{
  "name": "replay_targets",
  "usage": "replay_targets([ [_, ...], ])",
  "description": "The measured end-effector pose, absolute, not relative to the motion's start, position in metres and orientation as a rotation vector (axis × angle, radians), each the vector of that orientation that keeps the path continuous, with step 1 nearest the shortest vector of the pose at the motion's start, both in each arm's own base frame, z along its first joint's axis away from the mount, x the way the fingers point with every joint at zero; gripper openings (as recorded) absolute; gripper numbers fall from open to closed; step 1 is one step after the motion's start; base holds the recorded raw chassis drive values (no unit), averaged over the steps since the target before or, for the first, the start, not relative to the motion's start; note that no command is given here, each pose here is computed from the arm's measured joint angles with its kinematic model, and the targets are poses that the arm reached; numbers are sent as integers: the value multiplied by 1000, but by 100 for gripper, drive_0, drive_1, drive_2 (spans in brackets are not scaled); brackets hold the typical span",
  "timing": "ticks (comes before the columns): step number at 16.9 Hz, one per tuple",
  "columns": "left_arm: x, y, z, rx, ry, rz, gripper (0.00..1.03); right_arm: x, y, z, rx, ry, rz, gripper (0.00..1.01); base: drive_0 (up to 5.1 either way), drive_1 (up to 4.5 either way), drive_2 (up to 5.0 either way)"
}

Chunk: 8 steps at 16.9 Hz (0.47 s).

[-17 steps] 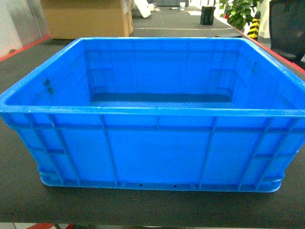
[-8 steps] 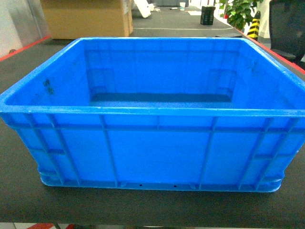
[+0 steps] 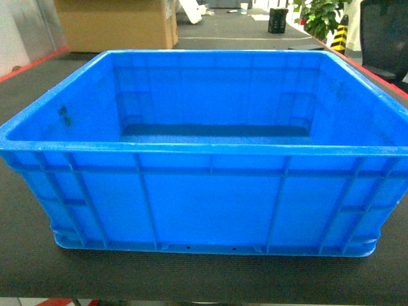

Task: Place box next to blue box on left shelf

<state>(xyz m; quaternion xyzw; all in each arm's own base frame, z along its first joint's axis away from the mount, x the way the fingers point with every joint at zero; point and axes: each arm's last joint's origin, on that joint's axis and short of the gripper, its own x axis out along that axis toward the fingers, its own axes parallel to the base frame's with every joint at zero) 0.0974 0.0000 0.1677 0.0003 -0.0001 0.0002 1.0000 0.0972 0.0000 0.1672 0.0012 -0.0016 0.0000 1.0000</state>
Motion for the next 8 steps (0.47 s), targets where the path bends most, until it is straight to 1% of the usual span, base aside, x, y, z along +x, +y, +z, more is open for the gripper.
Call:
replay_targets([
  [8,97,0,168,1,0,0,98,97,0,167,2,-3,0,98,0,0,0],
])
